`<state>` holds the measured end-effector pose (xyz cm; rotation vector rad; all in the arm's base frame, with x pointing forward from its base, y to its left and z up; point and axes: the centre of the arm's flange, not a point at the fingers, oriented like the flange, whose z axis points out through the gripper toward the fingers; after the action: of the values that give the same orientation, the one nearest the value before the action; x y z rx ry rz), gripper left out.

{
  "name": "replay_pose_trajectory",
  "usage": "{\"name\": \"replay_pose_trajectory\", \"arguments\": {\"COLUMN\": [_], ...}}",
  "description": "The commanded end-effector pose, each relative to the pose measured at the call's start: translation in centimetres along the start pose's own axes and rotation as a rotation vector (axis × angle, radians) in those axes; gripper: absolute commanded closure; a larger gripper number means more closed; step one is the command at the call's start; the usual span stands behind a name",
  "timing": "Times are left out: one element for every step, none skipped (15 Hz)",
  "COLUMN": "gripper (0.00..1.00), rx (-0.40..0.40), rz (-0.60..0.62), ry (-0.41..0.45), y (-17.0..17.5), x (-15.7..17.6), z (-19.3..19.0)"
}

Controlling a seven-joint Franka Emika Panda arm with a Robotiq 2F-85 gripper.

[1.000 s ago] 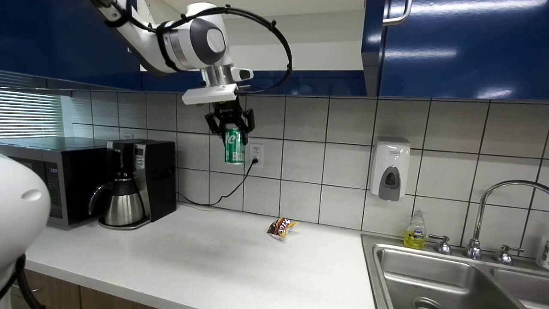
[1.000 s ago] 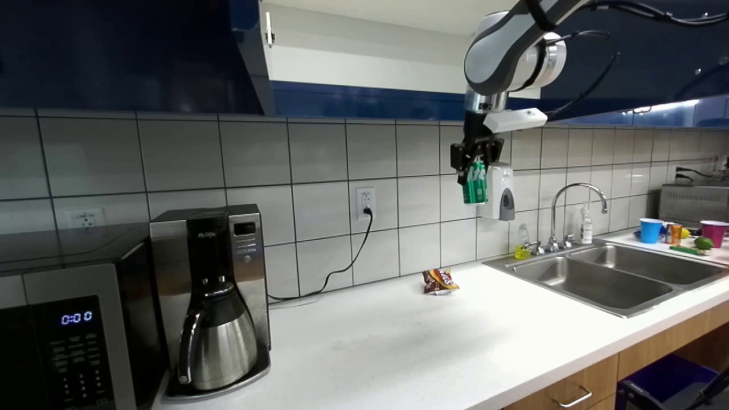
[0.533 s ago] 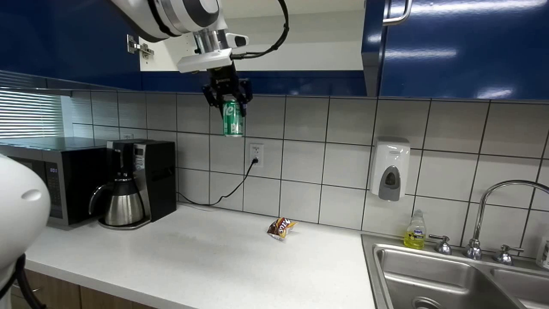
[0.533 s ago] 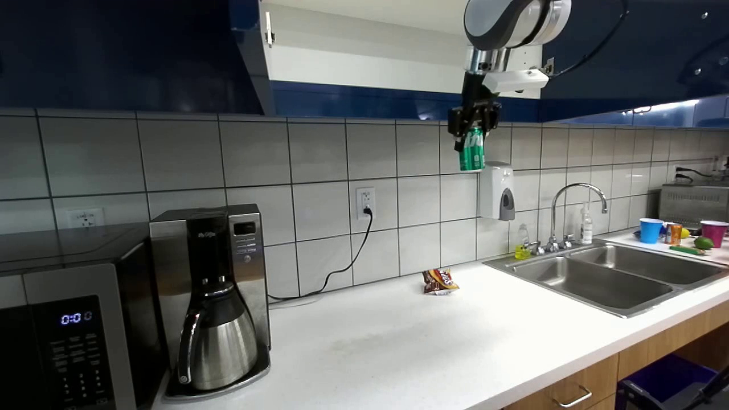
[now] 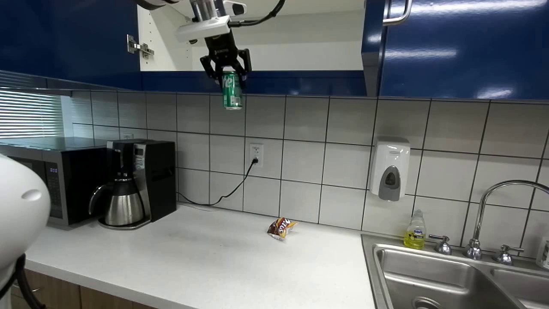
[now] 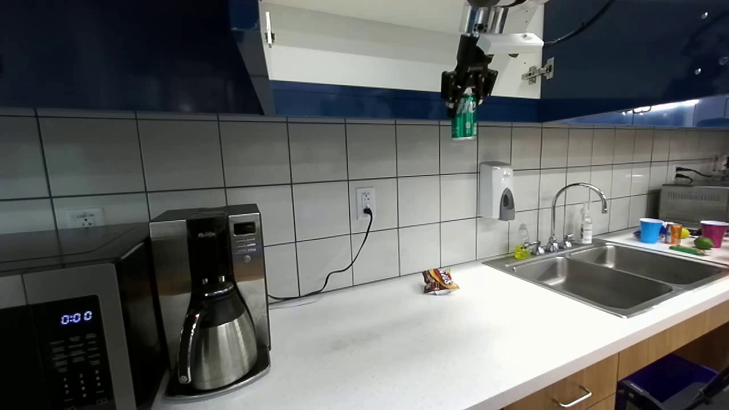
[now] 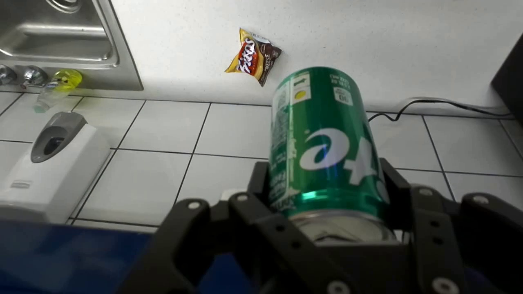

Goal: Put the green can inside the open upper cabinet.

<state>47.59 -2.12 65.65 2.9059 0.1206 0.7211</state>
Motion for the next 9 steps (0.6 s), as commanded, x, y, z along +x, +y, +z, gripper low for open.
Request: {"name": "replay_pose_trajectory", "arguments": {"gripper": [0.61,0.61,0.61,0.61,0.61,0.61,0.61,0.61,0.61], "rx": [0.014,0.015,0.025,0.023,0.032,0.031,0.032,0.035,0.042], "rz": [0.022,0.032,0.032,0.04,0.04,0.048,0.05,0.052,0.048], "ry": [0.015,0.026,0.03,0.038,0.039,0.046,0.051,0.056,0.055], "y": [0.2,0.3,0.3,0.3,0.3,0.2,0.2,0.1,0.1], "x": [3.4,3.9,4.6,5.1,5.7,6.2,6.7,7.3,7.8], "z": [-3.4,-4.0,-4.7,-5.2,-5.7,-6.1,-6.5,-7.0,-7.3]}}
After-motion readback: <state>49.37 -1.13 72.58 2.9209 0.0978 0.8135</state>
